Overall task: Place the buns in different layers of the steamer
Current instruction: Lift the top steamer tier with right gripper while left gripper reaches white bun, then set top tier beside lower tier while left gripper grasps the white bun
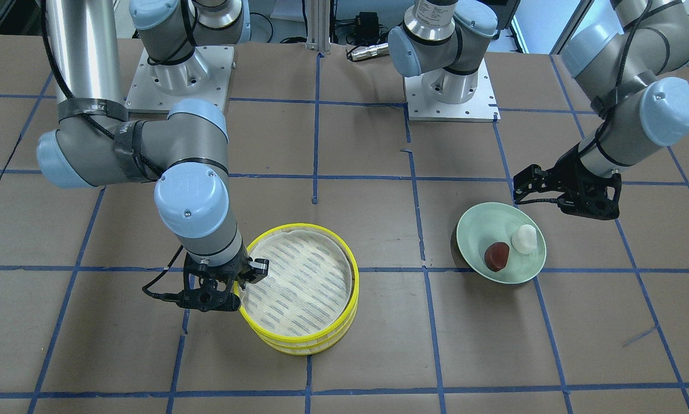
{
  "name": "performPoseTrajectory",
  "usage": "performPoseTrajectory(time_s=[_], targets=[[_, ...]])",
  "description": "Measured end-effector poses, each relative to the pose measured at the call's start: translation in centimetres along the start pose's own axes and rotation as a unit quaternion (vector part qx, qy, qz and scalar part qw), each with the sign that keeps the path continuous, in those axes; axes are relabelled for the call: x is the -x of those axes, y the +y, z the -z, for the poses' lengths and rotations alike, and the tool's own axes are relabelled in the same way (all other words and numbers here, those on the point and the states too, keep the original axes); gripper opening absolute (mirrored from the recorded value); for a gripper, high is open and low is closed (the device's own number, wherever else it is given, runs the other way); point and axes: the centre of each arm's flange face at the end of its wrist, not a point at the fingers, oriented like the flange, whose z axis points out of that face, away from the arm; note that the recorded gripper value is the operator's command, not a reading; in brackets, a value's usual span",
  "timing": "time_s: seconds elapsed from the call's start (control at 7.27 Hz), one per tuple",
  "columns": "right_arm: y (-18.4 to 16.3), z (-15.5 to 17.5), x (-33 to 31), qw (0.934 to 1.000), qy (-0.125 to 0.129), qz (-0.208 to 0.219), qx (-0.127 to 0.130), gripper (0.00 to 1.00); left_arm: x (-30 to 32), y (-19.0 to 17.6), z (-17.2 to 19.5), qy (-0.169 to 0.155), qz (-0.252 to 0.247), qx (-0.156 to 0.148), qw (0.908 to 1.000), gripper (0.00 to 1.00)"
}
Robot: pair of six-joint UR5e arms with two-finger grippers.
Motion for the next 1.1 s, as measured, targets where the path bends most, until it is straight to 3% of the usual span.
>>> performPoseTrajectory(time_s=[0.28, 0.69, 0.96, 1.1], targets=[[0.3, 1.2, -0.2, 1.0, 0.0, 0.004, -0.007, 0.06, 1.6, -1.4, -4.1, -0.023, 0.006, 0.025, 0.9994, 0.98], [0.4, 5.1, -2.4, 0.9997, -0.001, 0.01, -0.022, 0.06, 2.1, -1.8, -7.7, -0.023, 0.033, 0.051, 0.9979, 0.95], [-1.0, 6.9, -8.9, 0.9997, 0.005, 0.011, -0.023, 0.06, 2.1, -1.9, -8.5, -0.021, 0.037, 0.055, 0.9976, 0.85], [-1.7, 7.3, -12.6, 0.9997, 0.009, 0.01, -0.022, 0.06, 2.2, -2.1, -8.8, -0.021, 0.037, 0.054, 0.9977, 0.68]])
